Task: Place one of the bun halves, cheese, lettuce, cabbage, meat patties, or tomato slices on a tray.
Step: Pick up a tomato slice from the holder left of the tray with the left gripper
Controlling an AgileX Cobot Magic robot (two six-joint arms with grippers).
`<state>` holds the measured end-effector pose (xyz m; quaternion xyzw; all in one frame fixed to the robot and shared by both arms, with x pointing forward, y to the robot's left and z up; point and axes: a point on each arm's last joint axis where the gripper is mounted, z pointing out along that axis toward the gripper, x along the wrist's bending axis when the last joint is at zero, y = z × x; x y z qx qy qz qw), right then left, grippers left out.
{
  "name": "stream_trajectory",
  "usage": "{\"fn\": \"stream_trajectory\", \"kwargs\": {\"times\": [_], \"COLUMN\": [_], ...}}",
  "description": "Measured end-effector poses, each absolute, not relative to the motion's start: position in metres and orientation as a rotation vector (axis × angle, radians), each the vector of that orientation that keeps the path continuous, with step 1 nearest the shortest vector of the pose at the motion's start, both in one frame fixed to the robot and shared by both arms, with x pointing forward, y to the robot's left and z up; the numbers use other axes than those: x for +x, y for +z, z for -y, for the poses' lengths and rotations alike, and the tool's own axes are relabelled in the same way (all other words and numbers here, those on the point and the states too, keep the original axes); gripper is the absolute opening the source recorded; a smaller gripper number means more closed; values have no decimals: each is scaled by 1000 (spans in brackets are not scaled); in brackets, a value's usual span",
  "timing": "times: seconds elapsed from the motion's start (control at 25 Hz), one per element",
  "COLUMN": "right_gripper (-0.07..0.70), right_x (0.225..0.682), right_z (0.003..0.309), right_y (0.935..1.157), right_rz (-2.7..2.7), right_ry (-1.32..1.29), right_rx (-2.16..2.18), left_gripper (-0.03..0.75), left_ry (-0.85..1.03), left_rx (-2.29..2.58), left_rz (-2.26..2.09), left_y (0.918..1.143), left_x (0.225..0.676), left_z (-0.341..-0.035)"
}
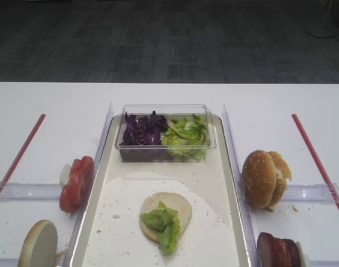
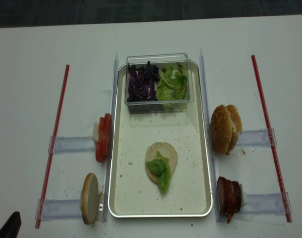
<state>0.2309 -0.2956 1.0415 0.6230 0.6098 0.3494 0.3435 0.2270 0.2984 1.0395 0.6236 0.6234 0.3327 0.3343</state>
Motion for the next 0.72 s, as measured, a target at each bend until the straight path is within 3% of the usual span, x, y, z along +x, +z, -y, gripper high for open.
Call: {"fn": "stream_trajectory", "kwargs": {"times": [0.52, 0.72], "right_gripper": [694, 694], "right_x": [231, 231], "right_z": [296, 296], "right_y": [1041, 1041], "right_rz": [-1584, -1584], "right_ry": [908, 908], "right_rx": [1619, 1619], "left_gripper": [491, 491], "left_ry": [873, 884], "left_rx": [1635, 1663], "left_rz": [-1622, -1606], "left_y": [1040, 1051], "left_x": [227, 242], "left_z": [-298, -299]}}
